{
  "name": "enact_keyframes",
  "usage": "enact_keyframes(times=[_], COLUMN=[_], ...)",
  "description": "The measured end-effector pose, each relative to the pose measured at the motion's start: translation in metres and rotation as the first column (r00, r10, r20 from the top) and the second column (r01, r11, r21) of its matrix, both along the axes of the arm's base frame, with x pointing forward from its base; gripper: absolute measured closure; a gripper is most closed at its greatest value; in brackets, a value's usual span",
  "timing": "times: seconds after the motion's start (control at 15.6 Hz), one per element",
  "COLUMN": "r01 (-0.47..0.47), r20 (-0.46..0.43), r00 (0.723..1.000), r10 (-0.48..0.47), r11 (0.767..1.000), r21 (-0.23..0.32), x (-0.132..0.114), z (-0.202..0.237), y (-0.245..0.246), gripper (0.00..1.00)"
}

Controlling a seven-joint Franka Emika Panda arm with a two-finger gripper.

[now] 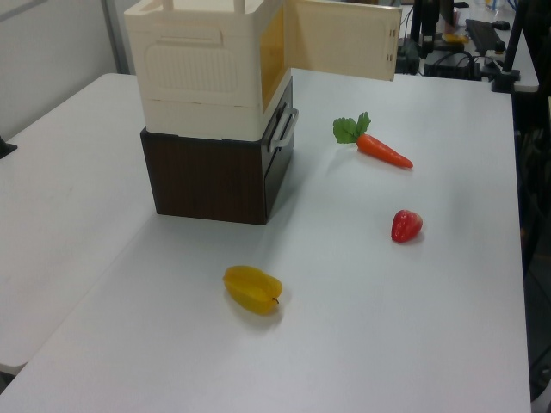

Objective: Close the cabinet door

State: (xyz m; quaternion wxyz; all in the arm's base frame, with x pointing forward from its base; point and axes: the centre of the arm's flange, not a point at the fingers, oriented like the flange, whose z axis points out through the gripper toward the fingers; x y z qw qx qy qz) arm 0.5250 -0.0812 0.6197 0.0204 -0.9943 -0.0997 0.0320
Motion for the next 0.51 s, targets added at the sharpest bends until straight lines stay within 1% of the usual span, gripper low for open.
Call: enact_keyframes(times=[0.06, 0.13, 0.19, 0.26, 0.38, 0.51], r01=[-0.072, -0.149, -0.218, -0.272, -0.351, -0.420], r20=[0.003, 0.006, 0.011, 0.015, 0.034, 0.072], r00=[0.997, 0.989, 0.976, 0.962, 0.936, 0.905], r10=[0.072, 0.149, 0.218, 0.271, 0.350, 0.419], r11=[0.997, 0.989, 0.976, 0.962, 0.936, 0.908], r21=[0.005, 0.010, 0.016, 0.020, 0.019, -0.003], x=[0.000, 0.000, -0.002, -0.003, -0.005, -0.001], z=[0.000, 0.000, 0.000, 0.000, 0.001, 0.004], y=[0.000, -0.003, -0.010, -0.020, -0.036, -0.043], gripper=[0.14, 0.26, 0.38, 0.47, 0.69, 0.90])
